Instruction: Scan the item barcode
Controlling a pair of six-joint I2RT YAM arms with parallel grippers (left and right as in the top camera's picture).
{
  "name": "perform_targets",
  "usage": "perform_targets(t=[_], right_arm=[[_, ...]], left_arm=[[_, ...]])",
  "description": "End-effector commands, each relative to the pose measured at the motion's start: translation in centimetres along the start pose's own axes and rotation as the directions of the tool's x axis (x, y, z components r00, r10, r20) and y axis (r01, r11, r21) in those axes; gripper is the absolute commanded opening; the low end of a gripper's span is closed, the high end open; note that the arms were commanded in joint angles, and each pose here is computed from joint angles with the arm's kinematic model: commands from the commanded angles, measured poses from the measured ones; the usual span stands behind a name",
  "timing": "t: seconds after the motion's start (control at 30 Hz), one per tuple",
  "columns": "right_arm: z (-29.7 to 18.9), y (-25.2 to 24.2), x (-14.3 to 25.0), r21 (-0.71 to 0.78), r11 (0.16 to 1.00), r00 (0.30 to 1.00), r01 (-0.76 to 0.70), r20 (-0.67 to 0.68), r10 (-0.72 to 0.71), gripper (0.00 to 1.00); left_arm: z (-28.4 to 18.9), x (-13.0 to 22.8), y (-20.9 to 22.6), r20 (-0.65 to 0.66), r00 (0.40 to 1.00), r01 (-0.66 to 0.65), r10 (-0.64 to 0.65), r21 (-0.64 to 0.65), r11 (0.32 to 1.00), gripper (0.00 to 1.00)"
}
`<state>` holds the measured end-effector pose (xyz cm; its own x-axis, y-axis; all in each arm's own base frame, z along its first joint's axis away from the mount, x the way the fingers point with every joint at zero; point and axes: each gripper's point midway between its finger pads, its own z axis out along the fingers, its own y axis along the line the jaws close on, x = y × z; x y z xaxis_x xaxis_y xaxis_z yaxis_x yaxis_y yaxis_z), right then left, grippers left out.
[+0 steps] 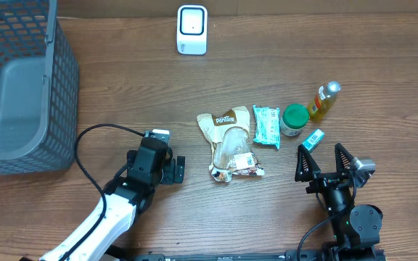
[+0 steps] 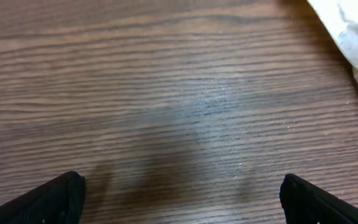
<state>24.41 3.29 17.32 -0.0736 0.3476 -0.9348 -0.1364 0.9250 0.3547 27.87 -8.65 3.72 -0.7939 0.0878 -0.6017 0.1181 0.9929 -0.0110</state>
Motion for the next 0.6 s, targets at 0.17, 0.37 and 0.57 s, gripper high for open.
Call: perform_targets(t=[0.17,0.37,0.57], right_arm=[[0.0,0.0,0.3,-0.004,1.000,1.000,0.001,-0.001,-0.001,1.00],[0.0,0.0,0.3,-0.004,1.000,1.000,0.001,-0.001,-0.001,1.00],[0.0,0.0,0.3,-0.004,1.000,1.000,0.001,-0.001,-0.001,1.00]], left_arm=[[0.5,2.7,3.9,0.083,0.994,0.081,-0.076,-0.056,0.995,1.00],[0.3,3.6,5.3,0.184,0.975,0.140,-0.128,-0.053,0.989,1.00],[0.1,4.4,6.2,0.219,0.962,0.178,-0.162,-0.058,0.982,0.99]])
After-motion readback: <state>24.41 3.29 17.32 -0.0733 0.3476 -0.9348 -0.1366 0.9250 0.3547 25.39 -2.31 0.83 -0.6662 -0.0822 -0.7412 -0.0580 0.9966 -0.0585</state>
